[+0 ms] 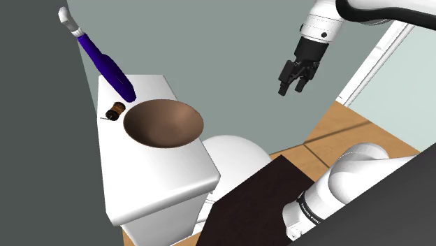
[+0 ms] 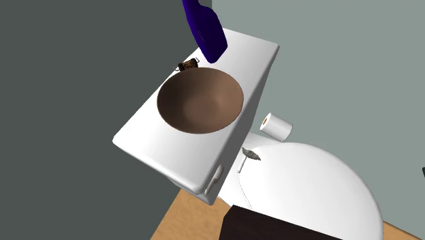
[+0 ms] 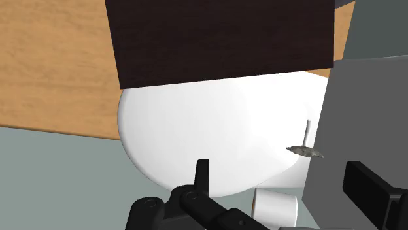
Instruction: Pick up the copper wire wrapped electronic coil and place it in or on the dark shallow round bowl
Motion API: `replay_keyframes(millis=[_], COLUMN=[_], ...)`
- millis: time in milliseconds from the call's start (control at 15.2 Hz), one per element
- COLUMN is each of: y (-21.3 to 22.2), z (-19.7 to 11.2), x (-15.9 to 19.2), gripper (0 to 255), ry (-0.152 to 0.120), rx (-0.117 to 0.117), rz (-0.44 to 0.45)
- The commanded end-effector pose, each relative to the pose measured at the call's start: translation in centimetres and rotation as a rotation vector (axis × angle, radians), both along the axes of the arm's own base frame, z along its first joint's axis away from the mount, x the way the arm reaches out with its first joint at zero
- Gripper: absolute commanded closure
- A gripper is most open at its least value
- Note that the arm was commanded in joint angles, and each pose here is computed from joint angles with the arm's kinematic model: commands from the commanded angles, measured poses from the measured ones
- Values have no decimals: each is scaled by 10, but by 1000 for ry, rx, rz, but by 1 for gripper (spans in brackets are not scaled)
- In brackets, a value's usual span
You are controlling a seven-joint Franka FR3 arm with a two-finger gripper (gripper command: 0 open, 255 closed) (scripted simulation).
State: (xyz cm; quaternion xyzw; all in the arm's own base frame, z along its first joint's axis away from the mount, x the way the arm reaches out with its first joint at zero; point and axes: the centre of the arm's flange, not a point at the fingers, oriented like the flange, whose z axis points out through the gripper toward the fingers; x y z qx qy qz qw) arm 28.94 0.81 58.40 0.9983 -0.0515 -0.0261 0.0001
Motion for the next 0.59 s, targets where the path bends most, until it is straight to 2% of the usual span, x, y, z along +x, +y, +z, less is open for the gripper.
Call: replay_keyframes(millis=[0,528], y=[0,92], z=[0,-15], x=[0,45], gripper=[0,0], ry=[0,0], rx=[0,10], rz=[0,-30])
